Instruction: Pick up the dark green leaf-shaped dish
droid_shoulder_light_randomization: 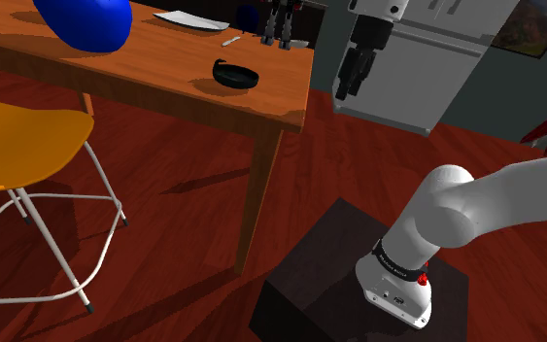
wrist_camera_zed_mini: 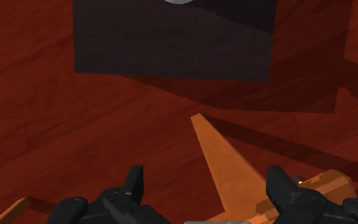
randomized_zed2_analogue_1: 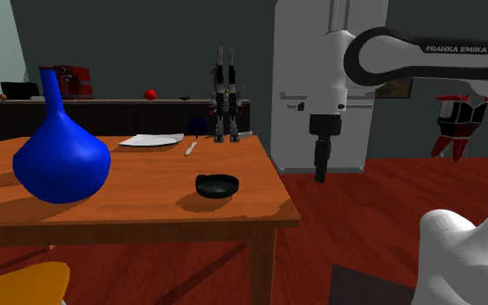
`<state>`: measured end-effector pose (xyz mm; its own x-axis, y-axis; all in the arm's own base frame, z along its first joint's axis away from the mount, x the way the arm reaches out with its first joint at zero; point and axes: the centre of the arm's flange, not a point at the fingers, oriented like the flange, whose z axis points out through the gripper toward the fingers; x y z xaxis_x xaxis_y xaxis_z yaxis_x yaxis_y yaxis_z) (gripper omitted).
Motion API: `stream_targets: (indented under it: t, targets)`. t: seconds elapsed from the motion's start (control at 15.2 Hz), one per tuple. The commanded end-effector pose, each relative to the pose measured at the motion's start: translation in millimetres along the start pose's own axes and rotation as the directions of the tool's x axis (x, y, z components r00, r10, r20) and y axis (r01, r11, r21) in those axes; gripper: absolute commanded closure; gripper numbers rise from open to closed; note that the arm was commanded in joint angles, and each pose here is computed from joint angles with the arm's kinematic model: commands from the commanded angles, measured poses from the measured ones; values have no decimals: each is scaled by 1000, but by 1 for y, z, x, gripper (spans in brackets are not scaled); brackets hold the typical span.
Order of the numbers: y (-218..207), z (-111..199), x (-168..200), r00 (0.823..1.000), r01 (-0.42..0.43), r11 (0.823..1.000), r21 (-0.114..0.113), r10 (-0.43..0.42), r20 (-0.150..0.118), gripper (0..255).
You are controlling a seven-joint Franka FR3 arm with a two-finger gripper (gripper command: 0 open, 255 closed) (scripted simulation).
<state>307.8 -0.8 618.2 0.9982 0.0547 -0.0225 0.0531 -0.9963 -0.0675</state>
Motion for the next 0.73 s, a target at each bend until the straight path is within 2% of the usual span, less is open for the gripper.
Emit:
stream_targets:
  t: [0.0, 0.66]
  targets:
    - [0, 0, 0, 1000, 0, 1000, 0, 0, 0, 0]
    - [-86, -13, 102, 999, 32, 997, -74, -35, -40, 0]
